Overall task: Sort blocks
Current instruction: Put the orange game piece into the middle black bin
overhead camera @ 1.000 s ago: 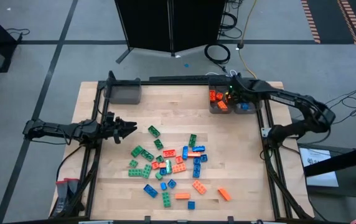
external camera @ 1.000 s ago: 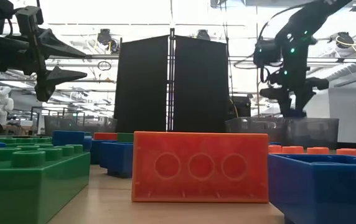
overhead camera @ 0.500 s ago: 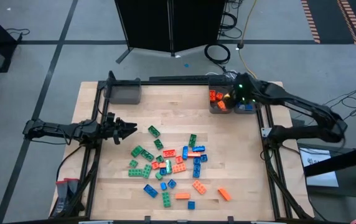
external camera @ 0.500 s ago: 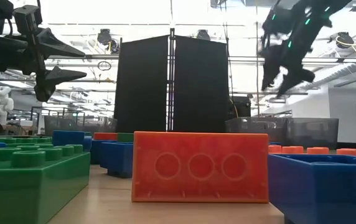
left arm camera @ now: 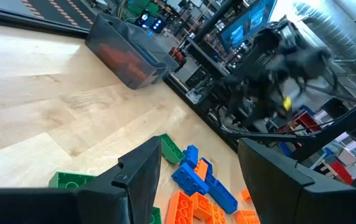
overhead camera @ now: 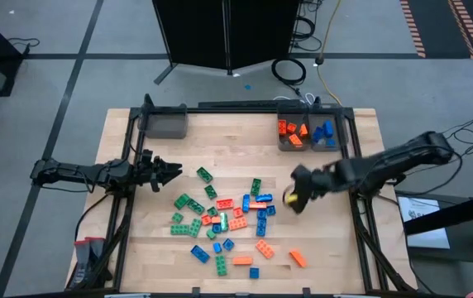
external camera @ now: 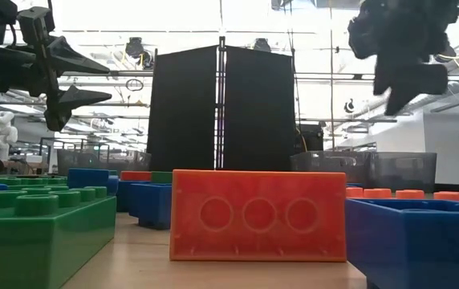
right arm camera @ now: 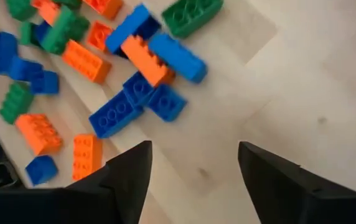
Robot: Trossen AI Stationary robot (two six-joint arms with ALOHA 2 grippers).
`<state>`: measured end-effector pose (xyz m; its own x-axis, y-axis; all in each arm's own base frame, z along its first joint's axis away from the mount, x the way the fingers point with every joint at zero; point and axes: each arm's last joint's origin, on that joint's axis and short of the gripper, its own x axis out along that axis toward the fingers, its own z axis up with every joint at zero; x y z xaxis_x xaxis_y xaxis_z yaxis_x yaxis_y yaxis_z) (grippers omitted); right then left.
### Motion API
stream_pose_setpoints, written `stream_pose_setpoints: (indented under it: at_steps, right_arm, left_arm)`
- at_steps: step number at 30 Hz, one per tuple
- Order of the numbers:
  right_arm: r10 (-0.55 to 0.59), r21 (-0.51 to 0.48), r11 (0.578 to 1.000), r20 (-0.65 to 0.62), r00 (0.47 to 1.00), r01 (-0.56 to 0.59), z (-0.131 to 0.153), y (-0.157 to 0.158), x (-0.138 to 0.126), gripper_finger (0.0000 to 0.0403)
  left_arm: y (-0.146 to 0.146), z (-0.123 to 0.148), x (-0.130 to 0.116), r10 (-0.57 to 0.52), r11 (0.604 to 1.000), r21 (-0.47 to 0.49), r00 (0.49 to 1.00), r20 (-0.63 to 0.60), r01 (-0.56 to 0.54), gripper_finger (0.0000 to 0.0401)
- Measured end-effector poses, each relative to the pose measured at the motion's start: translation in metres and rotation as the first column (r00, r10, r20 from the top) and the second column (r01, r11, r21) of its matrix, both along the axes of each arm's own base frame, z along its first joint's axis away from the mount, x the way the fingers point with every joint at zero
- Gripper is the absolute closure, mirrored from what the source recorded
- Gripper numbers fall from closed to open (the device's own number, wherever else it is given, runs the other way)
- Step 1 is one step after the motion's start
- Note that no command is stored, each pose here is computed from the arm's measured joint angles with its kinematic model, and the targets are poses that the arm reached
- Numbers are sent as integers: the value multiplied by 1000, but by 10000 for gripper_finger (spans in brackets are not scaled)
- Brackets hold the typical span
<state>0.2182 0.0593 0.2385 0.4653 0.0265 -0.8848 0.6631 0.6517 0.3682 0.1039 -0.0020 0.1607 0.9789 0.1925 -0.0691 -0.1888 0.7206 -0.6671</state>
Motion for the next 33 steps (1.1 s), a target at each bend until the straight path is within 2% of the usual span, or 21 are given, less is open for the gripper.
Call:
stream_pose_setpoints:
  at_steps: [5,8,14,20,26,29,33]
  right_arm:
    - [13,86,996,-78,997,-6,-32,52,10,185]
    - [26,145,989,-76,997,-15,-48,82,14,186]
    - [-16,259,965,-92,996,40,-69,121,11,186]
    - [-39,252,964,-171,985,82,-84,141,-3,186]
    - [-23,228,971,-217,976,74,-102,153,-7,192]
    - [-10,215,974,-263,965,69,-112,154,-7,227]
    - [14,176,984,-287,958,39,-115,149,-6,330]
  left_arm:
    - [0,0,0,1,1000,0,1000,0,-1,186]
    - [0,0,0,1,1000,1,1000,0,-1,186]
    - [0,0,0,1,1000,1,1000,0,-1,186]
    - [0,0,0,1,1000,2,1000,0,-1,186]
    - [0,0,0,1,1000,2,1000,0,-1,186]
    - [0,0,0,1,1000,1,1000,0,-1,186]
    - [0,0,0,0,1000,2,1000,0,0,186]
